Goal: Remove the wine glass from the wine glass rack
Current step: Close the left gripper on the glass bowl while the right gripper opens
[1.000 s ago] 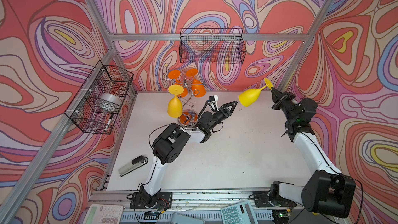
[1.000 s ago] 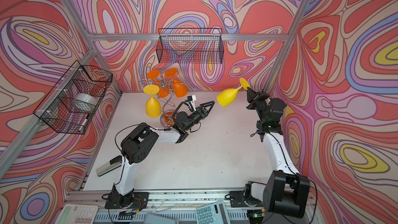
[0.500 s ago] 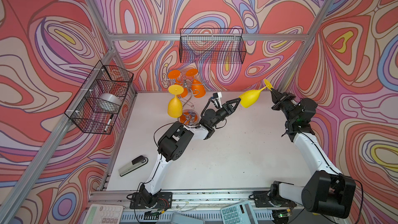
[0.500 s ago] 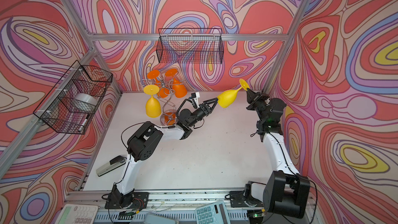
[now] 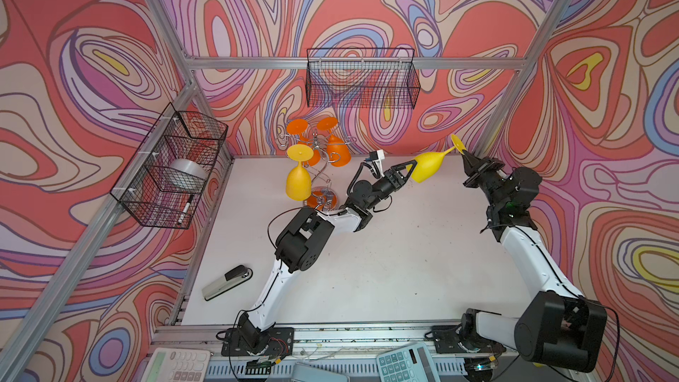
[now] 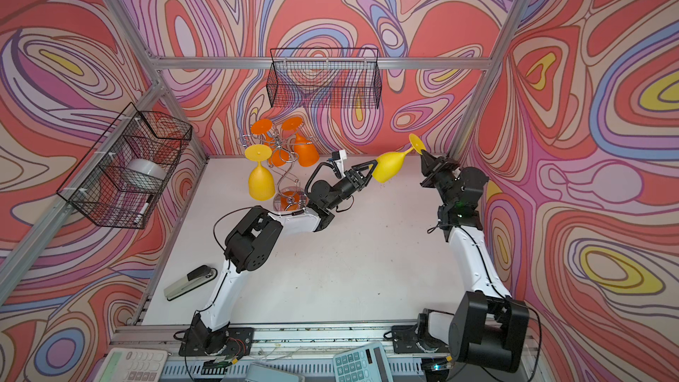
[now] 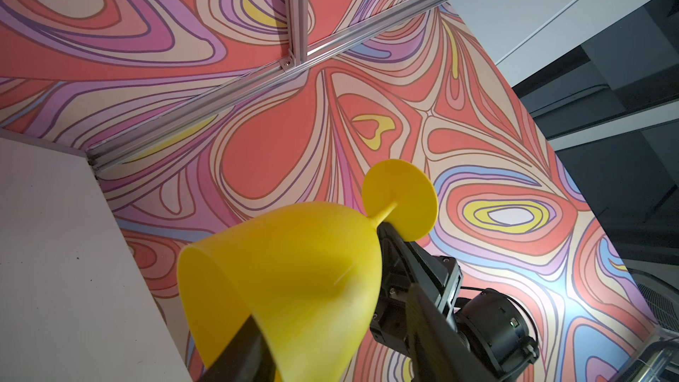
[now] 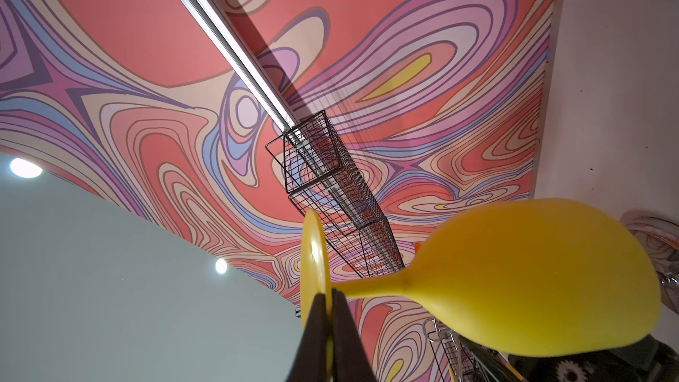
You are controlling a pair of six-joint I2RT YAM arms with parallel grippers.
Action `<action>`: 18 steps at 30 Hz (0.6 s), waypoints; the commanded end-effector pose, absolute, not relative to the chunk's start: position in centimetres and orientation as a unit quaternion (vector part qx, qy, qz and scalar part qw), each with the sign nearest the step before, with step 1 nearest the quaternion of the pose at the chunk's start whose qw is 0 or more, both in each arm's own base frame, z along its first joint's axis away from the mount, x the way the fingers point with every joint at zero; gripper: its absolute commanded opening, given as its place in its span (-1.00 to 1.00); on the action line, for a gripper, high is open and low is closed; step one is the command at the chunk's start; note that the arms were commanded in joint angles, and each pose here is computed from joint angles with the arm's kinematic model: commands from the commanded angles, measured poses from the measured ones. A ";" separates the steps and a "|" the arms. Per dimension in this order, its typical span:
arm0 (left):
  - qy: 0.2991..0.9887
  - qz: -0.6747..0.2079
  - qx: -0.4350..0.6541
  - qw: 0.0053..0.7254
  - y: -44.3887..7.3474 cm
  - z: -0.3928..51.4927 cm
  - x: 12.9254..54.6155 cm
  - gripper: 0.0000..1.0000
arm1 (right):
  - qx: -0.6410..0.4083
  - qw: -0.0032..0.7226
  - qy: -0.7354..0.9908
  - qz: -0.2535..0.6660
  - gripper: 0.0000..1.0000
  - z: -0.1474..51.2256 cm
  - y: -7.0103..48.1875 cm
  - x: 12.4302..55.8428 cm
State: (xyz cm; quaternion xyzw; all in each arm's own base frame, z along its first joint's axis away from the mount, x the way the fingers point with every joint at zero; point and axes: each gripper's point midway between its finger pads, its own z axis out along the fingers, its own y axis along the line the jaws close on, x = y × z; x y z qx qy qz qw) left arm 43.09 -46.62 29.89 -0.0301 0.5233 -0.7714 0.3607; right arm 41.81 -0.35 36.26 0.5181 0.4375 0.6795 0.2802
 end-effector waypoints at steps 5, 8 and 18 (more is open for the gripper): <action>0.503 -0.789 -0.009 0.353 -46.9 30.8 41.9 -0.16 | 0.577 0.154 0.327 0.732 -1.00 37.7 -0.5 41.7; 0.503 -0.789 -0.011 0.352 -46.8 30.8 41.9 -0.27 | 0.577 0.154 0.325 0.734 -1.00 37.6 -0.5 41.7; 0.492 -0.794 -0.016 0.357 -46.5 32.0 42.0 -0.76 | 0.573 0.159 0.320 0.738 -0.79 37.6 -0.7 41.9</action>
